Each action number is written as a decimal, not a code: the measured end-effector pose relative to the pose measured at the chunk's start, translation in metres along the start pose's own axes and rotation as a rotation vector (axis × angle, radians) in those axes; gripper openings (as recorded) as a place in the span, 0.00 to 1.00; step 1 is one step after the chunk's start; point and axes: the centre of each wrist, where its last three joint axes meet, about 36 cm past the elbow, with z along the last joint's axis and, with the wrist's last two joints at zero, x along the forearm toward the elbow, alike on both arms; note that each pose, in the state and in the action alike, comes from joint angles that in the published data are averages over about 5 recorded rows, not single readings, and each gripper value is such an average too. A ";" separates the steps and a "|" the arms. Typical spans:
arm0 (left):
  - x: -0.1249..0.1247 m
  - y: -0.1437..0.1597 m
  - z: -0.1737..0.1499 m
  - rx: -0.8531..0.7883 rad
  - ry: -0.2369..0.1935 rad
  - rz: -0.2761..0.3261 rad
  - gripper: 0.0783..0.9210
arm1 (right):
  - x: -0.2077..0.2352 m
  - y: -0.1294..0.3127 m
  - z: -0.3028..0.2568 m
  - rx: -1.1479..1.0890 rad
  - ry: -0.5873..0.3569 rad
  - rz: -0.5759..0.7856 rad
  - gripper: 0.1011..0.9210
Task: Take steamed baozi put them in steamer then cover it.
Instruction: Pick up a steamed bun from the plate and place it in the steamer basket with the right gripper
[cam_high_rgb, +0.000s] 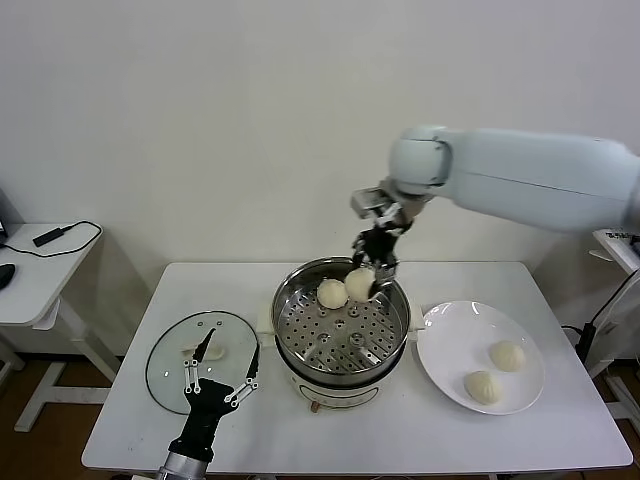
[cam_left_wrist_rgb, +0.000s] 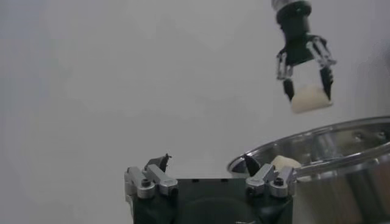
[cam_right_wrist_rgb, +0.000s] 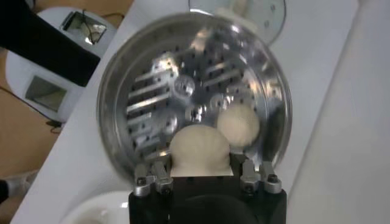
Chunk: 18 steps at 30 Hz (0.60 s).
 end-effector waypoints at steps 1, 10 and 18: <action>0.000 0.000 0.000 -0.001 0.000 0.000 0.88 | -0.007 -0.003 -0.005 0.001 0.001 0.000 0.67; 0.000 0.005 0.003 -0.010 0.006 -0.005 0.88 | -0.058 -0.018 -0.041 0.006 -0.010 0.004 0.67; 0.000 0.006 0.004 -0.010 0.010 -0.010 0.88 | -0.089 -0.020 -0.055 0.003 -0.016 -0.012 0.67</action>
